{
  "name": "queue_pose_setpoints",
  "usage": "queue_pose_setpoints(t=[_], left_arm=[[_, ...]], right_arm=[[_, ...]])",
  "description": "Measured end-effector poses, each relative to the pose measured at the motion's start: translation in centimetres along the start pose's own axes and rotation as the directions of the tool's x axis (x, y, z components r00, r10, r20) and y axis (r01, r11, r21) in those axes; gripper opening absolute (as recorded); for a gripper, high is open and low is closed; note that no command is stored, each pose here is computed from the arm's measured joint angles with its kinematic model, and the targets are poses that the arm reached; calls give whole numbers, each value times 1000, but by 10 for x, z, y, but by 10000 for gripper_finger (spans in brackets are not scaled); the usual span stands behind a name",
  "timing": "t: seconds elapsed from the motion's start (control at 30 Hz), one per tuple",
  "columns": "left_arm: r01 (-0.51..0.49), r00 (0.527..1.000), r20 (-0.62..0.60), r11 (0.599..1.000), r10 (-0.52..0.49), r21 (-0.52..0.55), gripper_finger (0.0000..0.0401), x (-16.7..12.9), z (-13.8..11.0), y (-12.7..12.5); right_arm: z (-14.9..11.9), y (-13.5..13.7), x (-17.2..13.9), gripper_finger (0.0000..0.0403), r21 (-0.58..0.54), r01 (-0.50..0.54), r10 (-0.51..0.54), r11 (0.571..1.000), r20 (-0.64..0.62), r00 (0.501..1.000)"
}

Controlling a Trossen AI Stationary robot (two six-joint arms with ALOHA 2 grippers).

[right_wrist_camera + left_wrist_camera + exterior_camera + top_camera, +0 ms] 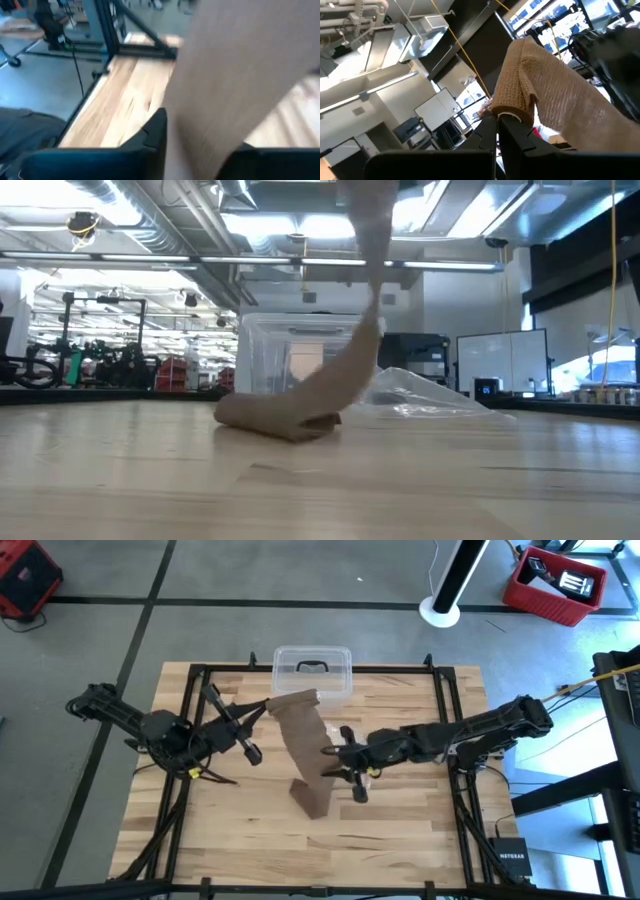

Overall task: Roll bandage
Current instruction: Roll the brown bandage

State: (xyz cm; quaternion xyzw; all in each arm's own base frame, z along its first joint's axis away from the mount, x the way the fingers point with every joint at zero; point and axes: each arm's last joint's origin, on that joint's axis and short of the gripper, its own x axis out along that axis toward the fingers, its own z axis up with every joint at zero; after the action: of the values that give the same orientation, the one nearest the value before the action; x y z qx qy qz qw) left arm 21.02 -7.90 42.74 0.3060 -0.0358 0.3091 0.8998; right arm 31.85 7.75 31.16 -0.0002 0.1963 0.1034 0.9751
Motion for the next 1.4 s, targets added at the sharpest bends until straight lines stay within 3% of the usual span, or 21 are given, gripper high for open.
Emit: queue_pose_setpoints(t=[0.17, 0.3, 0.5, 0.67, 0.9, 1.17, 1.4], left_arm=[[6, 999, -52, 999, -4, 40, 0, 1, -7, -7], [6, 997, -84, 998, -1, 66, 0, 0, -11, -9], [9, 996, -84, 988, 4, 151, 0, 1, -9, -8], [14, 996, -86, 982, 2, 186, 0, 0, -9, -8], [38, 989, -148, 989, -17, 140, 0, 3, -19, -13], [110, 960, -266, 991, -85, 79, 0, 6, -48, -29], [155, 951, -292, 976, -105, 153, 0, 6, -53, -31]], right_arm=[[-14, 0, 8, 144, 19, 4, -3, 1000, -68, 998], [-13, -1, -2, 196, 15, 6, -5, 1000, -97, 995], [-4, -1, -22, 239, -19, 26, -28, 999, -76, 997], [-2, -1, -37, 242, -65, 17, -23, 998, -88, 996], [-18, 1, -53, 217, -125, -112, 98, 986, -112, 989], [-74, -4, -43, 193, -96, -70, 63, 993, -79, 995], [-107, -8, -37, 203, -50, 25, -26, 998, -35, 999]])
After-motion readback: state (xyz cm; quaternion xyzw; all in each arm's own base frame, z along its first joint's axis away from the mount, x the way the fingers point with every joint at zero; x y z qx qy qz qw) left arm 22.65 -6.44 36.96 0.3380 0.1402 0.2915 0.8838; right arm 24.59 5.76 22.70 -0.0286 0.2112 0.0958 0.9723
